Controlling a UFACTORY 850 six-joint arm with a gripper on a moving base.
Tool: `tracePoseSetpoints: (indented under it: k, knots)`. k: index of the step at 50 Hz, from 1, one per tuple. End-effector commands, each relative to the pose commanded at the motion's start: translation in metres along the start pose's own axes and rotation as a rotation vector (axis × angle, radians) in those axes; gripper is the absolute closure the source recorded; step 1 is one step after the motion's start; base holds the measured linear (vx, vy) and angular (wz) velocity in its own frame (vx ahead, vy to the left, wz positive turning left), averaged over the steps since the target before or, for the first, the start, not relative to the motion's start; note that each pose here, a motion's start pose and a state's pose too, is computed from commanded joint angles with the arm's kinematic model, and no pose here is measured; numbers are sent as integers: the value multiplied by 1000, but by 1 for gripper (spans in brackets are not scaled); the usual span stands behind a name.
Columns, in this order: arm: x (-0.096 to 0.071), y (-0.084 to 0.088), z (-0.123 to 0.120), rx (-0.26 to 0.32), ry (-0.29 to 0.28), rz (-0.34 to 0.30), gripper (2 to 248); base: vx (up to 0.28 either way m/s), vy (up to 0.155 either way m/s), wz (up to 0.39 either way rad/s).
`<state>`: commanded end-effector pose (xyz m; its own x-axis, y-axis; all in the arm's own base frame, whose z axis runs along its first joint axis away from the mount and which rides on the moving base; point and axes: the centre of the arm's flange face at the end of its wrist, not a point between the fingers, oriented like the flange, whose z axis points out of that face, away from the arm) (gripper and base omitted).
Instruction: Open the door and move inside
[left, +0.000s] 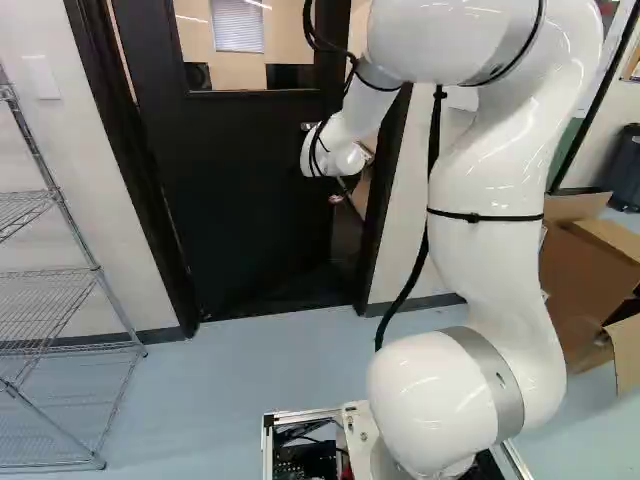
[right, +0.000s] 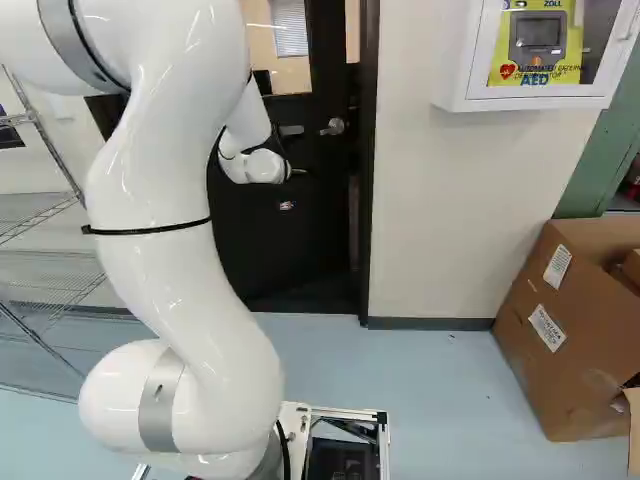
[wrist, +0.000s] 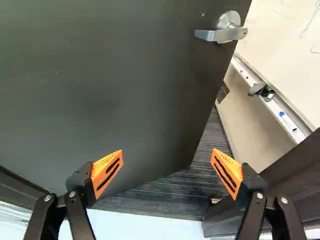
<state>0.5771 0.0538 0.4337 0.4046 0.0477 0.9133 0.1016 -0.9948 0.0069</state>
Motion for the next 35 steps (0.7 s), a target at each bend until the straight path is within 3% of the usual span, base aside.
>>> tracePoseSetpoints:
  k: [35]
  knots:
    - [-22, 15, -69, -39, 10, 33, 3, 0, 0, 0]
